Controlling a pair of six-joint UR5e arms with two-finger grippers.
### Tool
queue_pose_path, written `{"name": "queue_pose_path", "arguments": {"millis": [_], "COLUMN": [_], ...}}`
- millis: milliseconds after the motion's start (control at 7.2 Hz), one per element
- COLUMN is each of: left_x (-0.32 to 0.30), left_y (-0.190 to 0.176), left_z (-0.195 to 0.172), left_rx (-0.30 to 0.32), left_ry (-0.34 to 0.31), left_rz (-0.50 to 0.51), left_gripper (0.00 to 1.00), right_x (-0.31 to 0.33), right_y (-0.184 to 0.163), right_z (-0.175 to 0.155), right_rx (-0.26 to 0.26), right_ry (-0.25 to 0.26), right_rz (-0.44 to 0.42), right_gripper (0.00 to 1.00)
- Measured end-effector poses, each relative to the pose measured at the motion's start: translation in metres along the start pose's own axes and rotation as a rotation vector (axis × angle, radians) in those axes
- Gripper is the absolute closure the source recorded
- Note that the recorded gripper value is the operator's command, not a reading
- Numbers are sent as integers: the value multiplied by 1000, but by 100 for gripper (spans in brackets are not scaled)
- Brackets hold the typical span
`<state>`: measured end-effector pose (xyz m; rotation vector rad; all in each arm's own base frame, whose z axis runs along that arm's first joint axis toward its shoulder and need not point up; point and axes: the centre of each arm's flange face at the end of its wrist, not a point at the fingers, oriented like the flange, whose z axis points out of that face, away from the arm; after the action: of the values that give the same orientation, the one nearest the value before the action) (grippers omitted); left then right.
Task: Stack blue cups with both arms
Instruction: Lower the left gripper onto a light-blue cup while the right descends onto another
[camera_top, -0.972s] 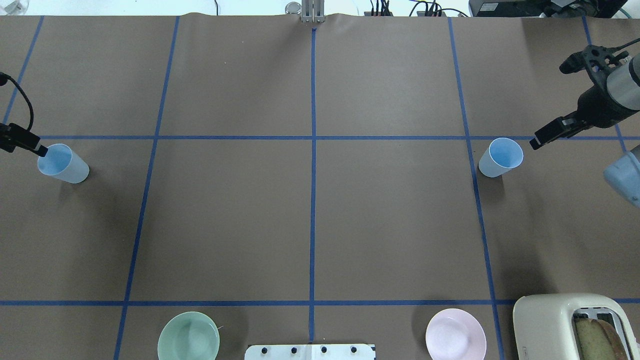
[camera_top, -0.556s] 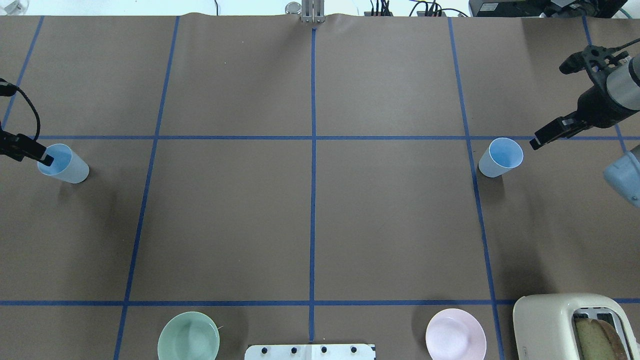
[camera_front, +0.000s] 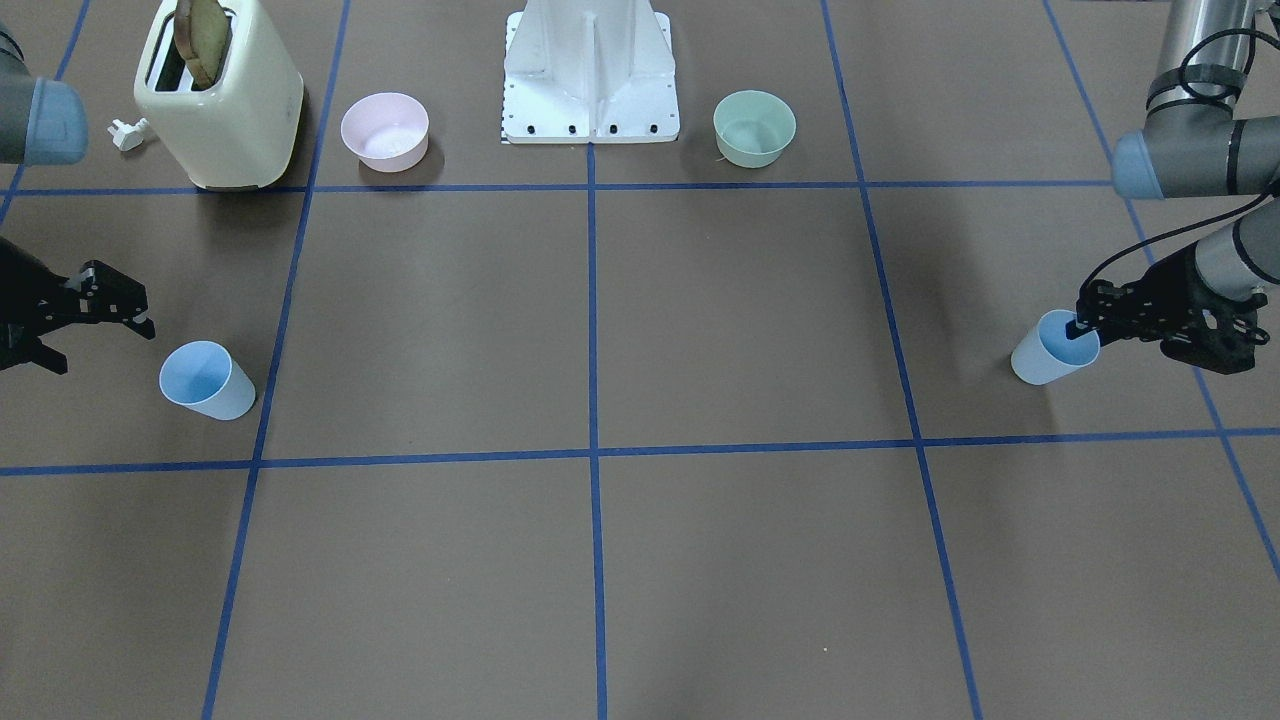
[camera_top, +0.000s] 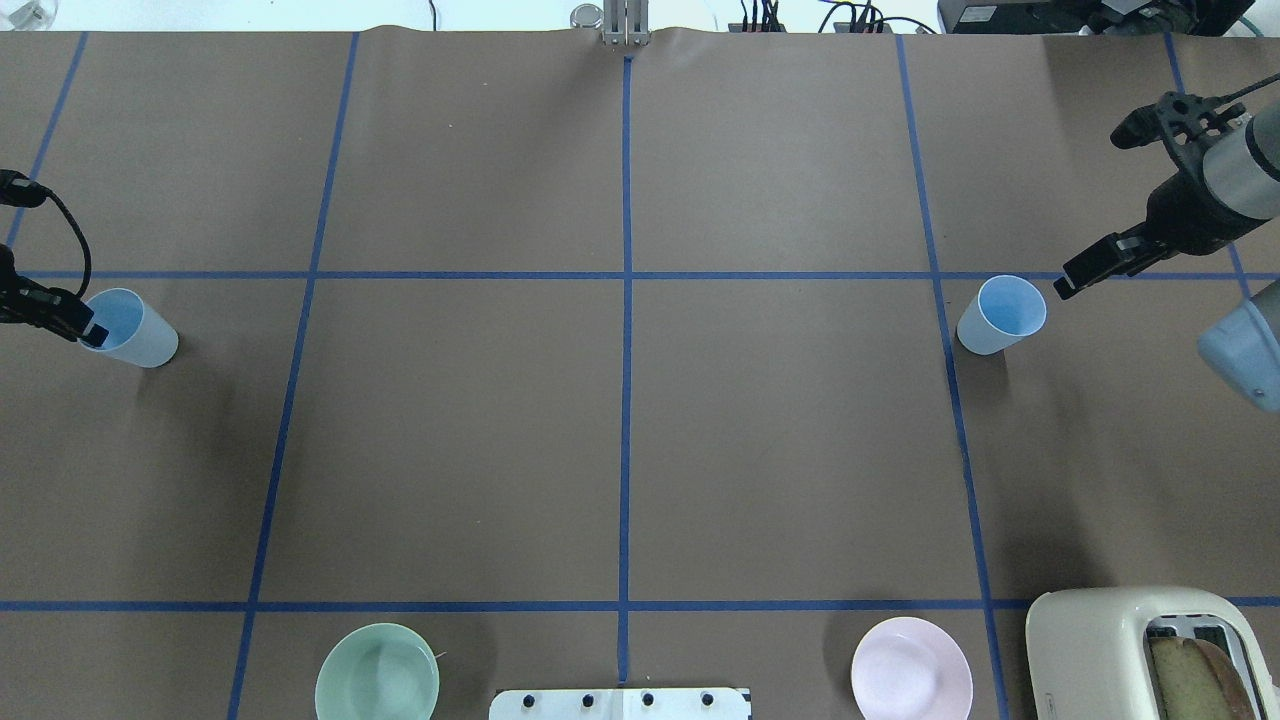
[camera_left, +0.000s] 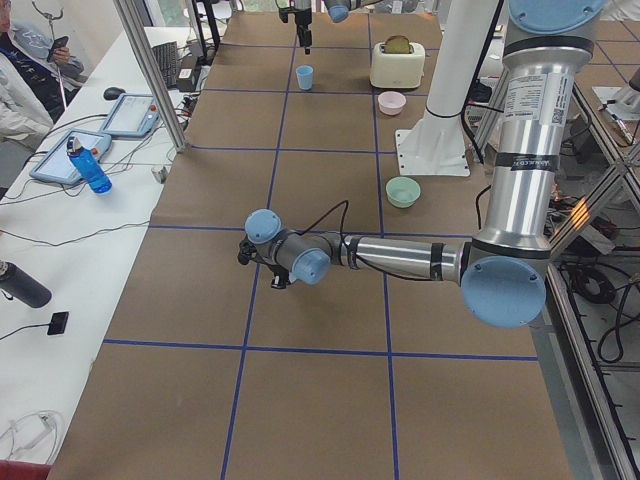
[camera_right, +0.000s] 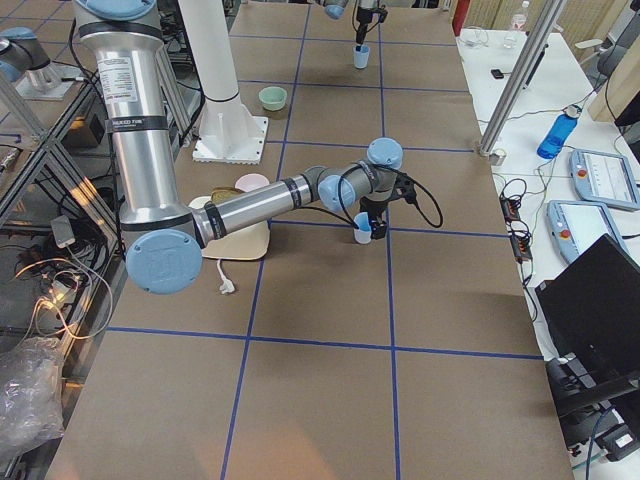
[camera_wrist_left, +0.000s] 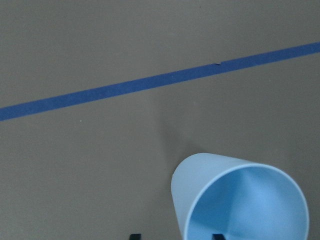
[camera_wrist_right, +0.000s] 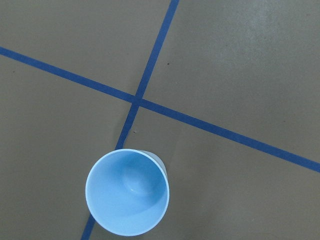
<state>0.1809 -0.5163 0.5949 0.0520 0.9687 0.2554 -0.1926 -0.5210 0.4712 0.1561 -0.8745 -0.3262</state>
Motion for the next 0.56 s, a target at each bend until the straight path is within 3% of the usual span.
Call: {"name": "queue_pose_path", "arguments": {"millis": [556], "left_x": [42], "left_y": [-23], "left_z": [-24], "left_rx": [16], "left_ry": [20], "left_rz": [19], "left_gripper": [100], "right_x": [3], "right_y": [-2], "right_z": [4], "right_rx": [-7], "right_ry": [2], "right_rz": [5], "right_gripper": [2]}}
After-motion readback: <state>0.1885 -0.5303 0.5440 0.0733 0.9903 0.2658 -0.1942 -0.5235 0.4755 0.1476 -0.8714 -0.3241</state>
